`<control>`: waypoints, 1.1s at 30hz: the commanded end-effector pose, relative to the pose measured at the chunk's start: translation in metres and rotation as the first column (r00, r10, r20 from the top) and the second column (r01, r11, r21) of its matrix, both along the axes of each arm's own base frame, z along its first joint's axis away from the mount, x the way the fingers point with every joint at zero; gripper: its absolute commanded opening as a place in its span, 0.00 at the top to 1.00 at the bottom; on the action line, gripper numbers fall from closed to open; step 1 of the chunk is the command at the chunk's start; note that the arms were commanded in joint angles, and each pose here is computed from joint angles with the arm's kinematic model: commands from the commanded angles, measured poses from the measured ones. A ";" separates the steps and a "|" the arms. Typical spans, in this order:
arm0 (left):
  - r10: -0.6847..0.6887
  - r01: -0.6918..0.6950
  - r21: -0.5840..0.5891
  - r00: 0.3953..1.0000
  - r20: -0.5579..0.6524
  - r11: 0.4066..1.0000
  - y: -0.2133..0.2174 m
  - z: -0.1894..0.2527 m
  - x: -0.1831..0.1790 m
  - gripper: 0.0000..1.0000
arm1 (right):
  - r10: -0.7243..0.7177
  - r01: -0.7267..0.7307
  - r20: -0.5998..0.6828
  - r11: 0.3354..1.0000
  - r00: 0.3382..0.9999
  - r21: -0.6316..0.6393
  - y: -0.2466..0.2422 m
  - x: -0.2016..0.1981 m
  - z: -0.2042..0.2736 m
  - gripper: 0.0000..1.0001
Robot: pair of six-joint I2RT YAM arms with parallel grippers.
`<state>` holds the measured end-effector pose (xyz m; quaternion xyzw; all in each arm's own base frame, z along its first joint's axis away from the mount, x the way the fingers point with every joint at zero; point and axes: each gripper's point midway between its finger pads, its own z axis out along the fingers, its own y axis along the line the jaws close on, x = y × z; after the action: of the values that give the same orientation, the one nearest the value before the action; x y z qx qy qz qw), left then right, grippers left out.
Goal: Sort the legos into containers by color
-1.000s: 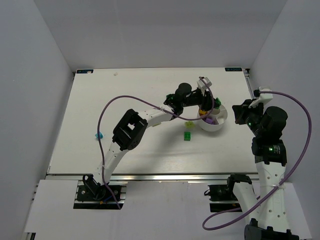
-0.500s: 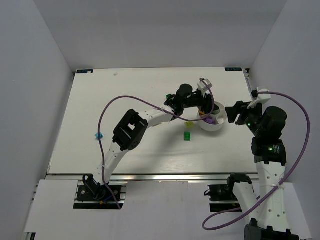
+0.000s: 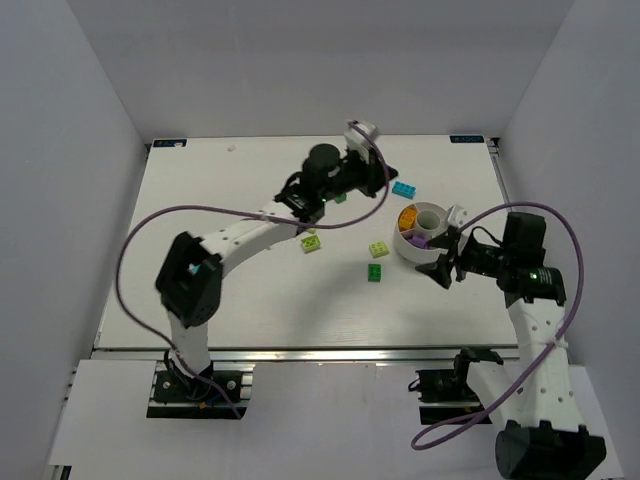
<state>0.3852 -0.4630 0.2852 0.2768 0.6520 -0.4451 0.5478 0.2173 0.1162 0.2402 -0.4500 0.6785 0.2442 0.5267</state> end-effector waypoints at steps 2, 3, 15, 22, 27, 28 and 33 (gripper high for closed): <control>0.314 -0.286 0.199 0.940 -0.131 0.937 0.098 0.005 0.013 0.91 | 0.282 -0.283 -0.009 0.958 0.959 -0.043 0.020 -0.021 -0.038 0.25; 0.326 -0.282 0.256 0.933 -0.150 0.925 0.110 -0.008 0.009 0.77 | 0.276 -0.279 -0.050 0.959 0.960 -0.057 0.019 -0.013 -0.049 0.24; 0.510 -0.389 0.582 0.859 -0.052 0.714 0.263 -0.099 -0.083 0.19 | 0.281 -0.329 -0.175 0.858 0.944 -0.395 0.056 0.033 -0.122 0.11; 0.556 -0.490 0.567 0.828 0.067 0.662 0.292 -0.084 -0.091 0.12 | 0.363 -0.409 -0.192 0.765 0.912 -0.498 0.074 0.047 -0.152 0.11; 0.561 -0.501 0.564 0.824 0.079 0.656 0.294 -0.080 -0.091 0.11 | 0.323 -0.403 -0.240 0.742 0.915 -0.537 0.080 0.059 -0.173 0.11; 0.557 -0.498 0.559 0.827 0.076 0.663 0.293 -0.079 -0.092 0.11 | 0.321 -0.401 -0.240 0.738 0.916 -0.543 0.084 0.062 -0.173 0.11; 0.554 -0.498 0.557 0.829 0.080 0.665 0.293 -0.077 -0.092 0.10 | 0.294 -0.409 -0.287 0.719 0.912 -0.562 0.088 0.068 -0.188 0.14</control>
<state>0.2932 -0.1709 0.1990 0.2004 0.8366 -0.0744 0.5043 0.2706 0.1975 0.0470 -0.6941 0.6642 0.1639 0.2243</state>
